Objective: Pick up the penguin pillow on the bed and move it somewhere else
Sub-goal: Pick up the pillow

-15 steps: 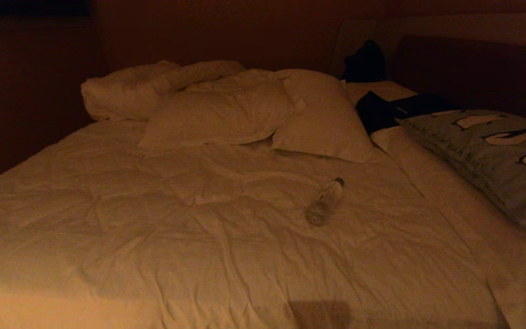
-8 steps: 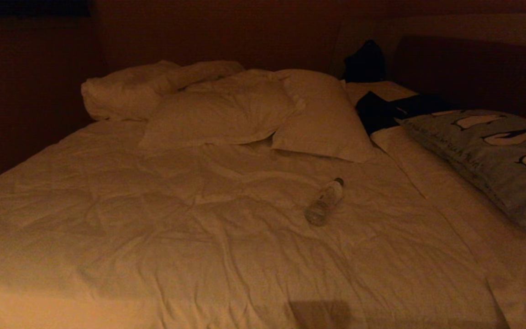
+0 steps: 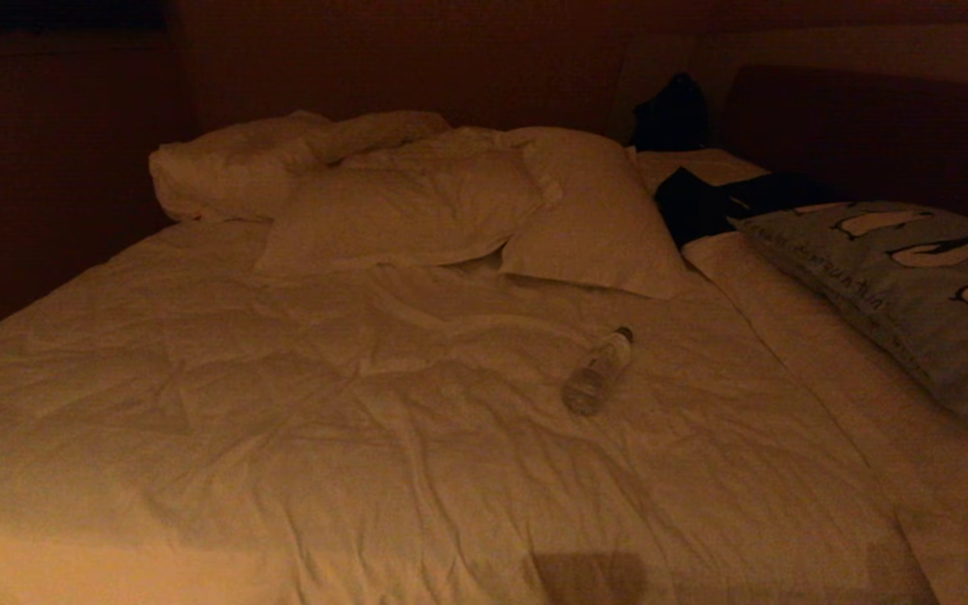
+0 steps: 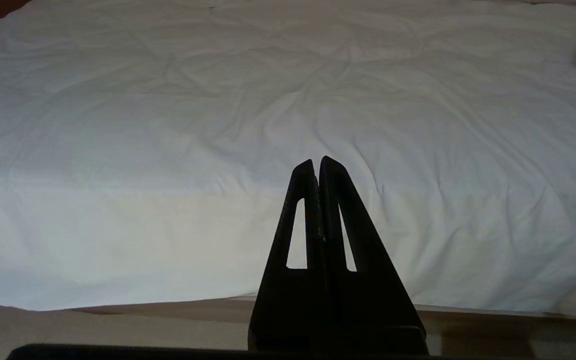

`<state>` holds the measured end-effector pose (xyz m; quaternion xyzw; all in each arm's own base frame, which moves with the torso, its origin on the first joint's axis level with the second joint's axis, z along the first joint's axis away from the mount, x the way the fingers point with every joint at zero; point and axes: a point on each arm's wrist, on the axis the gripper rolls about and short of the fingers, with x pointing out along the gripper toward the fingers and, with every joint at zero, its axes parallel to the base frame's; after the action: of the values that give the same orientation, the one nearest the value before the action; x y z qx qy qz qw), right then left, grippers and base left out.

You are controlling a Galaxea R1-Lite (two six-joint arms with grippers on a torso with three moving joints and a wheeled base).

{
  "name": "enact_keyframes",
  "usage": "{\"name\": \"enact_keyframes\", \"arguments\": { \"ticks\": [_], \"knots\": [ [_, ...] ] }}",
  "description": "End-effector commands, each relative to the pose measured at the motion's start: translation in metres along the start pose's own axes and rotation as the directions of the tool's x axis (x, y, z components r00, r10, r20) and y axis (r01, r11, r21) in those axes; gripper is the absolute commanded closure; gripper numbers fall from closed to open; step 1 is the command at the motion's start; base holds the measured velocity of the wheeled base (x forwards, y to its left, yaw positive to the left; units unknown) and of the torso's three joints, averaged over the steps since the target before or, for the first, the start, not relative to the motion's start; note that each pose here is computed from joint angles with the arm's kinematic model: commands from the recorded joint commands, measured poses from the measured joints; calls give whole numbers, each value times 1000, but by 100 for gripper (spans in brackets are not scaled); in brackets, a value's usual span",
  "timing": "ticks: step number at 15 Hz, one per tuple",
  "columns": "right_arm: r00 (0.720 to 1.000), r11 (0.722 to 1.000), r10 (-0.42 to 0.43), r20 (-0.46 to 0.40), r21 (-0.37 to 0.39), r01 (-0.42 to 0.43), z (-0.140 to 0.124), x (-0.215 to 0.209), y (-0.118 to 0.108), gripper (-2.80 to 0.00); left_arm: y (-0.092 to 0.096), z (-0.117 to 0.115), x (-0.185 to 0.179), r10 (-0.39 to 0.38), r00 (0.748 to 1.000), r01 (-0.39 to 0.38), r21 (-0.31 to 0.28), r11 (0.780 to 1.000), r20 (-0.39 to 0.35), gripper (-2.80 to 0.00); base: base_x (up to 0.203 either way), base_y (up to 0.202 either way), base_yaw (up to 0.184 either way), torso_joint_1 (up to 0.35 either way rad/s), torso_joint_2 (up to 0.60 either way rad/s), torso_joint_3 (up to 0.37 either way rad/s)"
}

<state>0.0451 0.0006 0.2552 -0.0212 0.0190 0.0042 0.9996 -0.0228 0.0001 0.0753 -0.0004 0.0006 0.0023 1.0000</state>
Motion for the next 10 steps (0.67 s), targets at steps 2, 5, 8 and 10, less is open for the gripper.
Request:
{"name": "enact_keyframes", "arguments": {
  "ticks": [2, 5, 8, 10],
  "knots": [
    [1000, 1000, -13, 10, 2, 13, 29, 44, -1, 0, 0, 0, 0, 1, 1000, -1, -1, 1000, 0, 0, 0, 0, 0, 0, 0, 0],
    [997, 998, -64, -52, 4, 64, 40, 84, -3, 0, 0, 0, 0, 0, 1000, 0, -1, 1000, 0, 0, 0, 0, 0, 0, 0, 0],
    [989, 995, -90, -117, 42, 95, 44, 130, -5, 0, 0, 0, 0, 1, 1000, -1, 1, 1000, 0, 0, 0, 0, 0, 0, 0, 0],
    [985, 989, -111, -135, 79, 122, 50, 160, -9, 0, 0, 0, 0, 1, 1000, -1, 0, 1000, 0, 0, 0, 0, 0, 0, 0, 0]
  ]
}}
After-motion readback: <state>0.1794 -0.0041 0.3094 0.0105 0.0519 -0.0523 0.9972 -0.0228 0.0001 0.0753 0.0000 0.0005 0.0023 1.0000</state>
